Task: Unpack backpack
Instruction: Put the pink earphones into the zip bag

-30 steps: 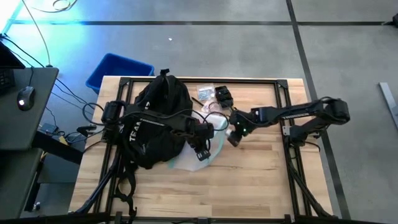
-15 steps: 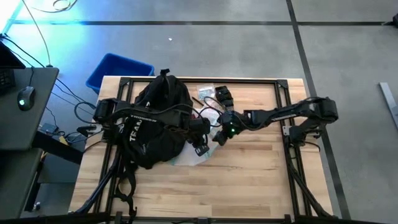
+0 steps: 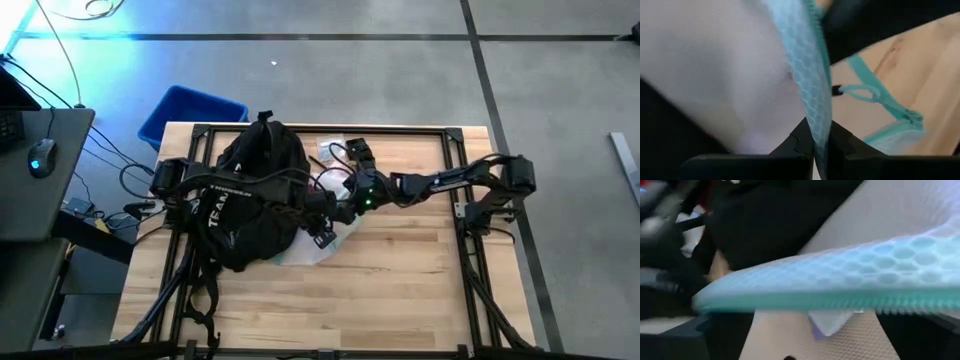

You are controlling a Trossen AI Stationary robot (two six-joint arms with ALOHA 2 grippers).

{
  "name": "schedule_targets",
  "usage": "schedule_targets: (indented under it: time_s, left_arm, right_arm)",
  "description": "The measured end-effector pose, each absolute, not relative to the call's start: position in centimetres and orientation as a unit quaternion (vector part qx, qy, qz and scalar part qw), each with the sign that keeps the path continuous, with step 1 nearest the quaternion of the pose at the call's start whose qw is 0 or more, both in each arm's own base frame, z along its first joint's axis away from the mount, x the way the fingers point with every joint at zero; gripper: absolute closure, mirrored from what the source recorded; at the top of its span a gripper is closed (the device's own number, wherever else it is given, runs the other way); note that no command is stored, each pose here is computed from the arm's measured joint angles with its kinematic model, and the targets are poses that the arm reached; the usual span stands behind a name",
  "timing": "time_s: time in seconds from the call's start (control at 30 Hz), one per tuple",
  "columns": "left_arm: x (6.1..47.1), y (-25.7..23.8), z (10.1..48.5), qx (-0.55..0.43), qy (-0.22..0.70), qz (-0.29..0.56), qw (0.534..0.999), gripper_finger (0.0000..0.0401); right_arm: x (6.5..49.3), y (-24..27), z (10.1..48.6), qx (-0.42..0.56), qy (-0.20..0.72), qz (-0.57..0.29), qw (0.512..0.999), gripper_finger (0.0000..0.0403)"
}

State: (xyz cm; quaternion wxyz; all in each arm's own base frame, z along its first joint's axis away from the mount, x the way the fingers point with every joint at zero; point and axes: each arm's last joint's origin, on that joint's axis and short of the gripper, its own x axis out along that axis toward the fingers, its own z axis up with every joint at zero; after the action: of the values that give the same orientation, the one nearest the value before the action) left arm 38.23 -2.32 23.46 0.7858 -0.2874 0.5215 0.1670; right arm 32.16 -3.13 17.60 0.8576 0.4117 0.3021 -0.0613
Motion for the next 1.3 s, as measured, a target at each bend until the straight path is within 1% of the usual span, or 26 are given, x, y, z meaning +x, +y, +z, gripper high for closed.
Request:
schedule_targets:
  time_s: [0.07,0.13,0.17,0.27,0.33,0.43,0.5,0.63,0.7,0.83,1.03,1.2,1.3]
  left_arm:
    - [38.0,-2.4,23.4,-0.288,0.531,0.176,0.777,0.0401]
    - [37.7,-2.6,23.3,-0.283,0.537,0.188,0.772,0.0401]
    - [37.7,-2.8,23.3,-0.282,0.538,0.194,0.77,0.0401]
    - [37.5,-3.1,23.2,-0.284,0.537,0.211,0.766,0.0401]
    - [37.5,-3.4,23.2,-0.288,0.534,0.218,0.765,0.0401]
    - [37.3,-3.9,22.9,-0.299,0.532,0.223,0.761,0.0401]
    - [37.0,-4.4,22.4,-0.309,0.541,0.224,0.749,0.0401]
    - [36.5,-5.7,21.6,-0.331,0.552,0.228,0.731,0.0401]
    - [36.4,-6.3,21.5,-0.341,0.551,0.23,0.726,0.0401]
    - [36.4,-7.1,21.5,-0.361,0.548,0.225,0.72,0.0401]
    - [36.4,-7.9,21.6,-0.376,0.543,0.22,0.717,0.0401]
    - [36.4,-8.2,21.6,-0.376,0.546,0.215,0.717,0.0401]
    - [36.4,-8.2,21.6,-0.375,0.547,0.214,0.718,0.0401]
  right_arm:
    - [31.5,-2.9,18.9,0.388,0.301,-0.039,0.87,0.001]
    - [30.4,-2.8,20.4,0.357,0.304,-0.027,0.883,0.0017]
    - [29.8,-2.8,21.3,0.348,0.301,-0.034,0.887,0.0022]
    - [27.6,-3.9,23.1,0.333,0.3,-0.094,0.889,0.004]
    - [26.6,-5.1,24.0,0.313,0.29,-0.107,0.898,0.0051]
    - [26.2,-6.9,25.1,0.273,0.251,-0.071,0.926,0.0062]
    - [26.2,-8.2,25.1,0.267,0.236,-0.069,0.932,0.007]
    - [26.7,-10.7,22.6,0.243,0.271,-0.113,0.925,0.0083]
    - [27.4,-11.4,21.1,0.223,0.293,-0.112,0.923,0.0086]
    - [29.3,-12.6,18.0,0.191,0.352,-0.118,0.909,0.0087]
    - [32.6,-14.6,15.3,0.126,0.425,-0.166,0.881,0.0087]
    - [34.5,-15.5,13.2,0.116,0.474,-0.156,0.859,0.0088]
    - [34.8,-15.4,12.0,0.116,0.495,-0.151,0.848,0.0098]
